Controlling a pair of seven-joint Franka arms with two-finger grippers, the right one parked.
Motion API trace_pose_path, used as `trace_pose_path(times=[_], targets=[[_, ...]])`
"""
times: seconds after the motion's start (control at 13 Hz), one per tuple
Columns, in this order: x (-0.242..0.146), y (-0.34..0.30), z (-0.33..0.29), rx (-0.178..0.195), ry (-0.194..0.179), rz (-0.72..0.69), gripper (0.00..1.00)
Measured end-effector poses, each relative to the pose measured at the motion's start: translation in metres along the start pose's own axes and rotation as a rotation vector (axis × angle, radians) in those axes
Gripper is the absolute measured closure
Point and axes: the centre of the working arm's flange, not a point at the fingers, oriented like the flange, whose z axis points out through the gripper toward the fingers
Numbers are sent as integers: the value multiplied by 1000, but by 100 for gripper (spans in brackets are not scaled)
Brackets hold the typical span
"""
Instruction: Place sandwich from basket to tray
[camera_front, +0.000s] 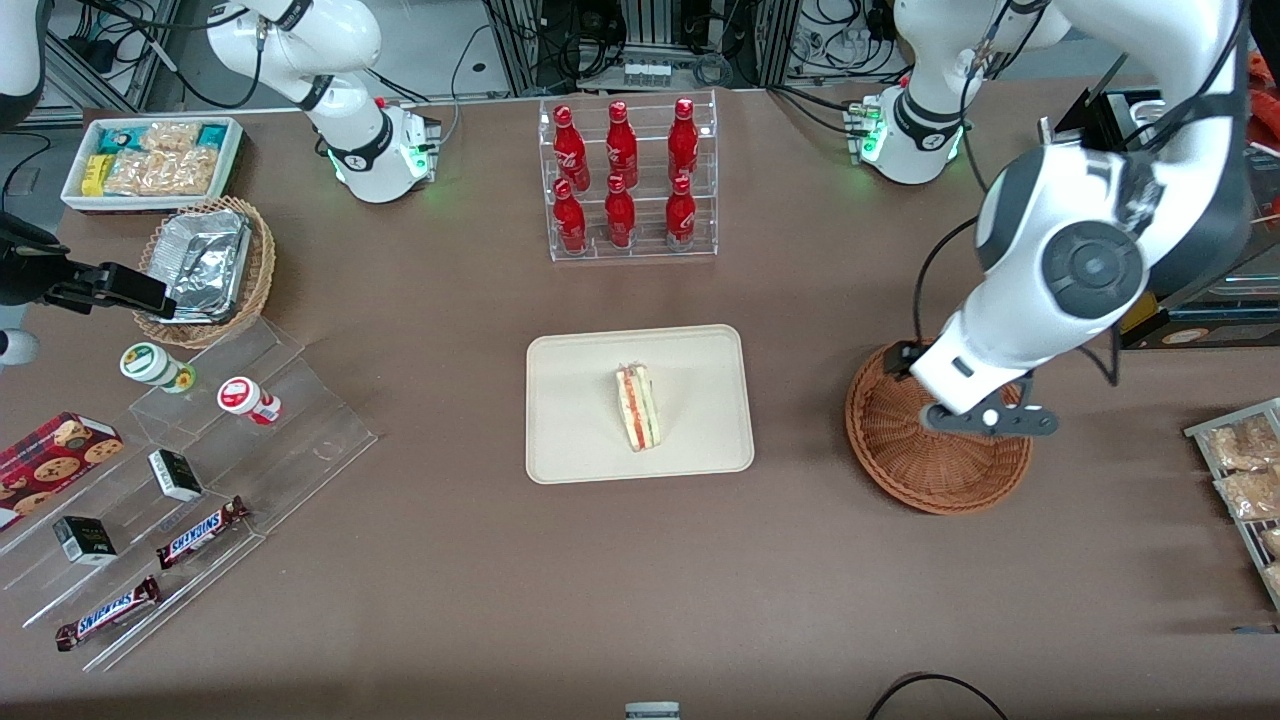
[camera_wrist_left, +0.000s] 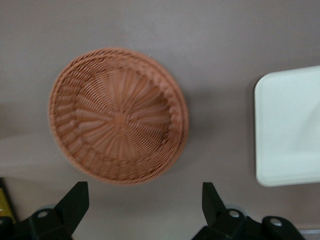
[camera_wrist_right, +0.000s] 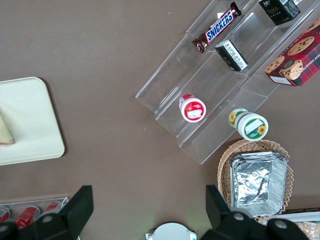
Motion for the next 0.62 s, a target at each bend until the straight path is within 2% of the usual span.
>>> trace_pose_path(times=[0.31,0.62], targets=[[-36,-69,-34,1,-36,60,0],[-59,-81,-57,1,-48,61,0]])
